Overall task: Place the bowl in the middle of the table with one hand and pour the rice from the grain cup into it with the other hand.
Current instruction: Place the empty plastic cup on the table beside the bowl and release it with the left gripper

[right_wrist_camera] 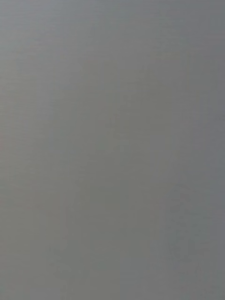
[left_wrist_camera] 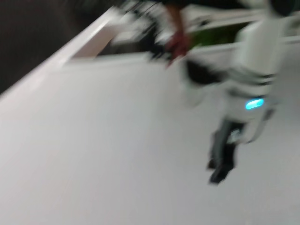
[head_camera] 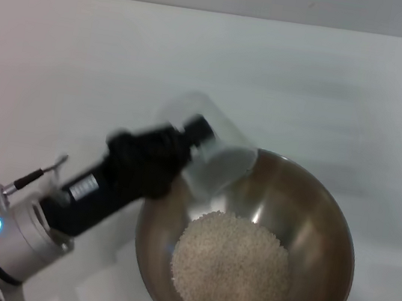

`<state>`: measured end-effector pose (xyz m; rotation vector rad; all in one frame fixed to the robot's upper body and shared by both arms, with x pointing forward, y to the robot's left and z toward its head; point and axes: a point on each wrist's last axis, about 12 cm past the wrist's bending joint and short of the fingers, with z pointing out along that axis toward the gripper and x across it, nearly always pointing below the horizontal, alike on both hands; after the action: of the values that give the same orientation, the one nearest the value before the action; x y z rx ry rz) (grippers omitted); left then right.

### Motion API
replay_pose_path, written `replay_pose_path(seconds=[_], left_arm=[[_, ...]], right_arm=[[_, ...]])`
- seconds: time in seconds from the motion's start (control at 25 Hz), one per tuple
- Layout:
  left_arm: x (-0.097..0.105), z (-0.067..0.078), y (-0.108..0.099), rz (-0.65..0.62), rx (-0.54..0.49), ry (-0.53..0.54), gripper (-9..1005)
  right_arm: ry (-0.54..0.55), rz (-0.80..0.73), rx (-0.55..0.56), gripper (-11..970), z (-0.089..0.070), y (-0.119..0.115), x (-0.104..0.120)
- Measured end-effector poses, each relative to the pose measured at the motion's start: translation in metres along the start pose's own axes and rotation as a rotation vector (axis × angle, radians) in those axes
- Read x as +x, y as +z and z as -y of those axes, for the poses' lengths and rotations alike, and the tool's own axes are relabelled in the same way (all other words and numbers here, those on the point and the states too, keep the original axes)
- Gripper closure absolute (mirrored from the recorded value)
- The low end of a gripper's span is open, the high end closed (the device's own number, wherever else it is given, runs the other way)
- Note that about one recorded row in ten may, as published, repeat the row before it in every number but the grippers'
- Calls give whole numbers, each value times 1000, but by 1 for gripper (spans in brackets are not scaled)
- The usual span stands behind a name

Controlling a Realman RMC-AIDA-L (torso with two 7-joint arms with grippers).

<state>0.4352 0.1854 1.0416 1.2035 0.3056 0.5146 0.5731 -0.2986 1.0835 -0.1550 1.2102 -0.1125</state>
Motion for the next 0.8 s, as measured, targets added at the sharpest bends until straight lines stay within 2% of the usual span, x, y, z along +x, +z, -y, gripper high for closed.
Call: replay_pose_path(seconds=[0.04,0.08,0.12,0.2,0.28,0.36,0.4,0.48,0.52,0.6,0.64,0.72,0.8], left_arm=[[2,-2,1,-39,-26,-86,908],[2,-2,1,-39,-26,-86,907],[7,-7,0,-114,-78,-249,906],[12,-10,-1,-179,-125,-392,905],[22,-9,-6,-273,-171,-588,903],[27,-7,-10,-332,-191,-685,901],[27,-7,-10,-332,-191,-685,901],[39,0,-21,-486,-253,-919,899],[39,0,-21,-486,-253,-919,898],[46,7,-29,-585,-289,-1071,897],[46,7,-29,-585,-289,-1071,896],[54,18,-44,-736,-324,-1232,894],[55,22,-49,-783,-333,-1280,893]], right_arm=[[2,0,0,527,0,1,0],[4,2,0,527,-1,2,-1],[7,4,-1,527,-2,3,-1],[17,6,-3,527,-2,5,-2],[34,8,-4,527,-3,5,-2],[53,12,-3,527,-3,5,-3],[53,12,-3,527,-3,5,-3],[57,12,-3,527,-3,4,-3],[57,12,-4,527,-4,3,-2],[58,12,-8,527,-5,3,-2],[59,11,-9,527,-5,2,-2],[62,9,-10,527,-6,2,-2],[64,6,-12,527,-6,2,-1]])
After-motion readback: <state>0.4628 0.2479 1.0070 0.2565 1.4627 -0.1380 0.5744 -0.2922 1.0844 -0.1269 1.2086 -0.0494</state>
